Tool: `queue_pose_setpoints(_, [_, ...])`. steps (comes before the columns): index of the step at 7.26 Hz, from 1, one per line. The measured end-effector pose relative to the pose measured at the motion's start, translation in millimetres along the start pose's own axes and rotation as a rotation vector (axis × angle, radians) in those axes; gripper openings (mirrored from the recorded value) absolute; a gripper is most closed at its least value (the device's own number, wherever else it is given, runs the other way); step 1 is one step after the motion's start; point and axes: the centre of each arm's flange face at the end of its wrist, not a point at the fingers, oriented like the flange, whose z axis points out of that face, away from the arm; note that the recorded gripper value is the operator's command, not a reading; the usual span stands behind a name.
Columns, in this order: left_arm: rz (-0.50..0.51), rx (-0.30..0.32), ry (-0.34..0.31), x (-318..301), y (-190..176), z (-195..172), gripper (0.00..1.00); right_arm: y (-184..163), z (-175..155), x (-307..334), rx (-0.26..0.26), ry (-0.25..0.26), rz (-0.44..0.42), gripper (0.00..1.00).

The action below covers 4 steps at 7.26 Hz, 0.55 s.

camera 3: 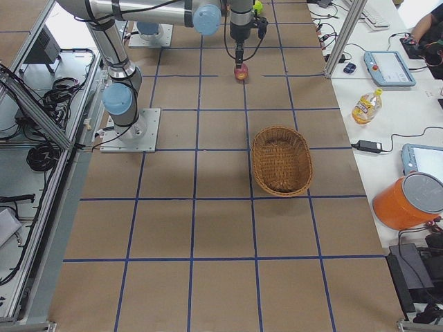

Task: Put all apples into basket
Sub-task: 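Move left gripper to dark red apple while right reaches pinkish-red apple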

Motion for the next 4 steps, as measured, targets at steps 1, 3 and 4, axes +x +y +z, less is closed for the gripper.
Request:
queue_pose_setpoints(1, [-0.001,-0.039,-0.013,-69.1,14.3,1.5,1.0,-10.8,26.5,-28.5,-0.004,-0.023,-0.023,1.0])
queue_pose_setpoints(3, [0.088,-0.108,0.035,-171.1,58.1,30.5,1.0,-16.8,80.8,-94.0,-0.019,-0.042,-0.03,1.0])
queue_pose_setpoints(4, [0.15,-0.117,0.062,-199.6,76.3,50.3,1.0,-15.9,109.9,-123.2,-0.032,-0.043,-0.029,1.0])
